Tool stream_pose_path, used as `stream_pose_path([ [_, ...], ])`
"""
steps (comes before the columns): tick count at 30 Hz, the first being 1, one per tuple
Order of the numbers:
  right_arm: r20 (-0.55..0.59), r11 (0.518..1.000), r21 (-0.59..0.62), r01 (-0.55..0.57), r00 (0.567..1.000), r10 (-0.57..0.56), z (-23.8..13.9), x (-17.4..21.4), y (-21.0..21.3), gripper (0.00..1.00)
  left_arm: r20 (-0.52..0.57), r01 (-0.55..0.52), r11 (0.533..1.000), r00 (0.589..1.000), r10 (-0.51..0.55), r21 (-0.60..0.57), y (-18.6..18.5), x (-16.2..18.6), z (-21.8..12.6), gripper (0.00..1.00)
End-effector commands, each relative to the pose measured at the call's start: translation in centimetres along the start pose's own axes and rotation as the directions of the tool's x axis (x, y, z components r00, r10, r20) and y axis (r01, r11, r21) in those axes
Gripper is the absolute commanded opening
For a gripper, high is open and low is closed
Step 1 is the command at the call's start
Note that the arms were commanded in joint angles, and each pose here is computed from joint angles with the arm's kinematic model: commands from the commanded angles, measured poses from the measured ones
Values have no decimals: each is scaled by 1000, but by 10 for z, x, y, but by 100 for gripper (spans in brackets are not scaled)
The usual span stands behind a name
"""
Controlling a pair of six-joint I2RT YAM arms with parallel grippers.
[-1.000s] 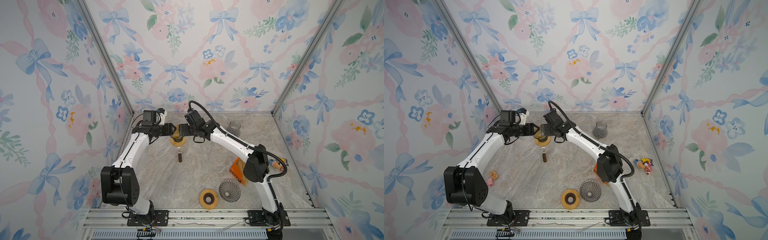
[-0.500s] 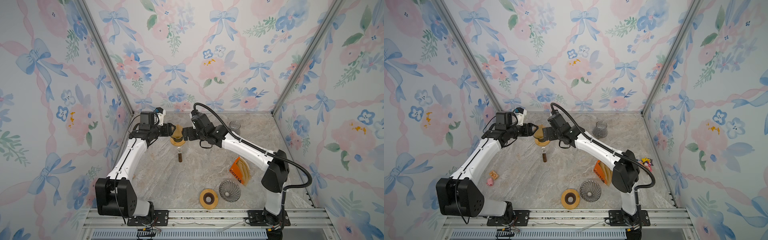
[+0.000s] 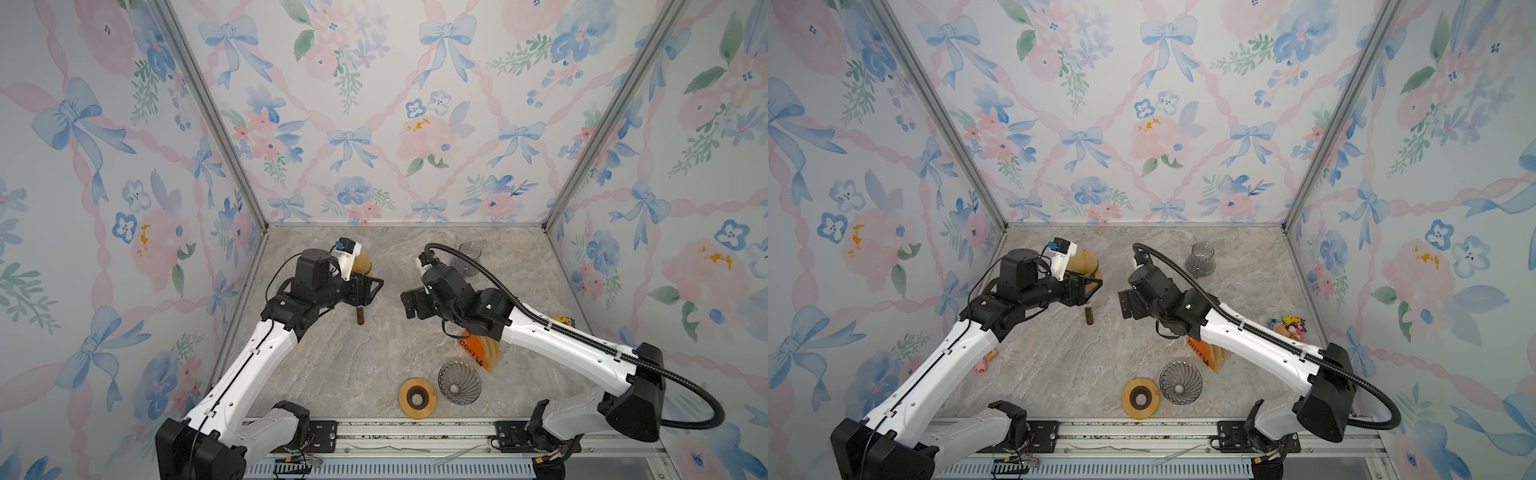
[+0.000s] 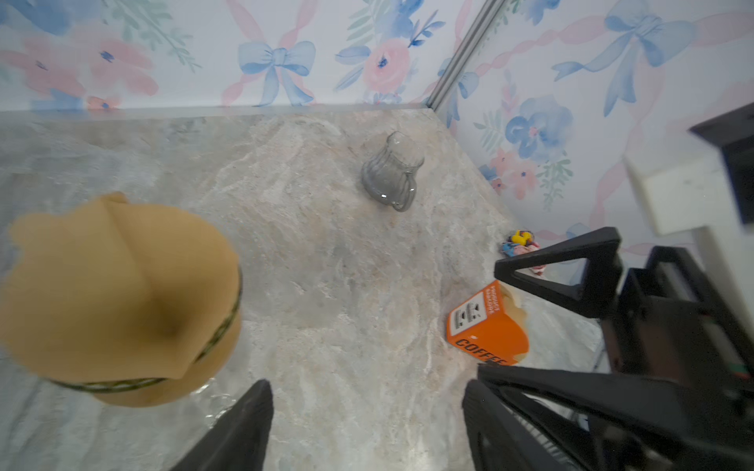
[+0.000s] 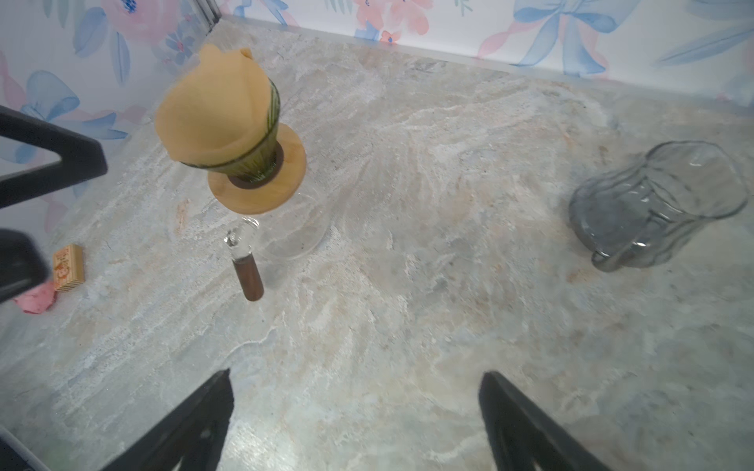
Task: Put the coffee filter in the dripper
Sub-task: 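Open both grippers and lift them off the filter rim, then move the right gripper over the glass pitcher while the left gripper withdraws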
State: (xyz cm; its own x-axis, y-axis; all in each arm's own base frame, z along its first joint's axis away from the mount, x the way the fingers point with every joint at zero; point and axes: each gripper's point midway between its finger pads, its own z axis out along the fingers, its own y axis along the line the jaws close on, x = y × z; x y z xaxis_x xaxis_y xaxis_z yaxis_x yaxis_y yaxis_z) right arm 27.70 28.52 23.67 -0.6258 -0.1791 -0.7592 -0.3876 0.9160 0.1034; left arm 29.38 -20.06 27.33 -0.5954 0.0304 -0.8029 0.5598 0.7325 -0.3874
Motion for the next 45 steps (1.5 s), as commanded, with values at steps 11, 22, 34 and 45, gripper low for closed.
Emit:
stream_pose_path([
  [11,-22,944,252,-215,973,228,-19,30,-126,85,70,-114,973,992,102,199,-54,-35,45,98],
  [22,-70,876,433,-213,961,268,51,9,-182,70,61,-163,951,986,153,261,-63,-27,49,98],
  [34,-86,813,519,-264,930,357,121,-3,-214,55,89,-183,953,982,166,240,-63,-32,38,98],
  [45,-96,799,525,-294,912,399,151,2,-231,46,94,-173,959,983,155,224,-58,-34,36,98],
])
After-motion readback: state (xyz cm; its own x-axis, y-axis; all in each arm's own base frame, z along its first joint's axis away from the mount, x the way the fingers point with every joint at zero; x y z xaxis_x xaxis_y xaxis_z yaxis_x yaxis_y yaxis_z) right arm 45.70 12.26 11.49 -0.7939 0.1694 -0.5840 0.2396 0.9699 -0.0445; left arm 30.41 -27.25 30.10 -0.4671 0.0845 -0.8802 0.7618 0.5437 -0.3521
